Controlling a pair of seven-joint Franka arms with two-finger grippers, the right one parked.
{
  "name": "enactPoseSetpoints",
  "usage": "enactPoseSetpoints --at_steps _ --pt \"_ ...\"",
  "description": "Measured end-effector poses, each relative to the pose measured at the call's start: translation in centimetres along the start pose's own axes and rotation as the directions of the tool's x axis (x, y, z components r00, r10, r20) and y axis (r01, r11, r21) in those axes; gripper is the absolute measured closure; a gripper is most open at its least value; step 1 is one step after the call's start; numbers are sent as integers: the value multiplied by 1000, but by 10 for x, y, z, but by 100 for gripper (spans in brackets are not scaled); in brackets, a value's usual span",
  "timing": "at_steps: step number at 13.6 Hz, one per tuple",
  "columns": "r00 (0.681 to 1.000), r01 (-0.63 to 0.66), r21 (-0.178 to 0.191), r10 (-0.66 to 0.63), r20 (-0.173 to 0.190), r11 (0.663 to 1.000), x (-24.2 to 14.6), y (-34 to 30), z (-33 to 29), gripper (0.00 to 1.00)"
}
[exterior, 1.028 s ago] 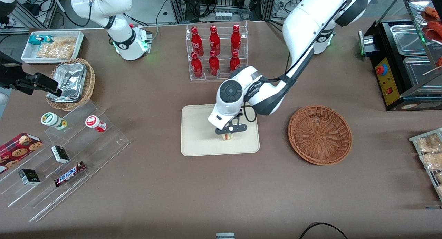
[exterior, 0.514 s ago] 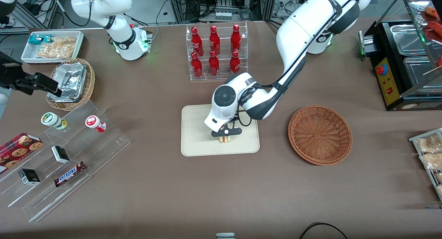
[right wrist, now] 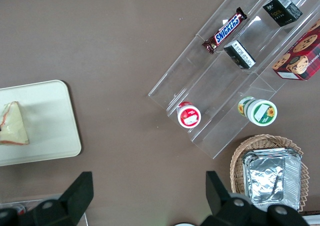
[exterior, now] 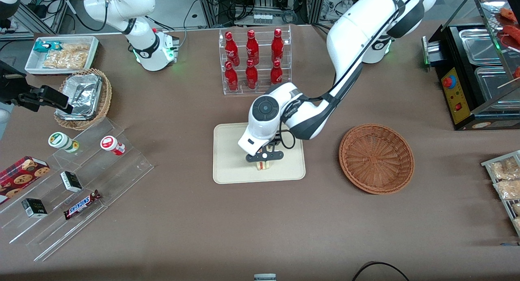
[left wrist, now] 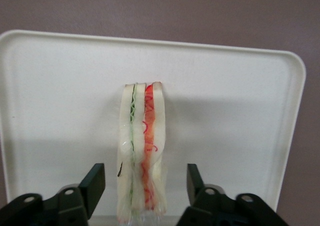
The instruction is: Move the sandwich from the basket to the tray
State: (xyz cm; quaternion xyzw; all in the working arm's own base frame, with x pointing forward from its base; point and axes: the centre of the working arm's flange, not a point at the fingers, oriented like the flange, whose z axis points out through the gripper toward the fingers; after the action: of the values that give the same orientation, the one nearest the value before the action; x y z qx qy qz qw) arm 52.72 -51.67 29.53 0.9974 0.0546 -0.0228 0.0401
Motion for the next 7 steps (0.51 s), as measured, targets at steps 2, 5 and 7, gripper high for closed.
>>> enactPoseSetpoints --at_steps 2,5,7 --pt "1000 7 34 -7 -7 999 1 -8 -34 1" --pt "999 44 108 -44 -1 993 11 -37 -76 0" --pt "996 84 159 -87 12 984 27 -66 -97 0"
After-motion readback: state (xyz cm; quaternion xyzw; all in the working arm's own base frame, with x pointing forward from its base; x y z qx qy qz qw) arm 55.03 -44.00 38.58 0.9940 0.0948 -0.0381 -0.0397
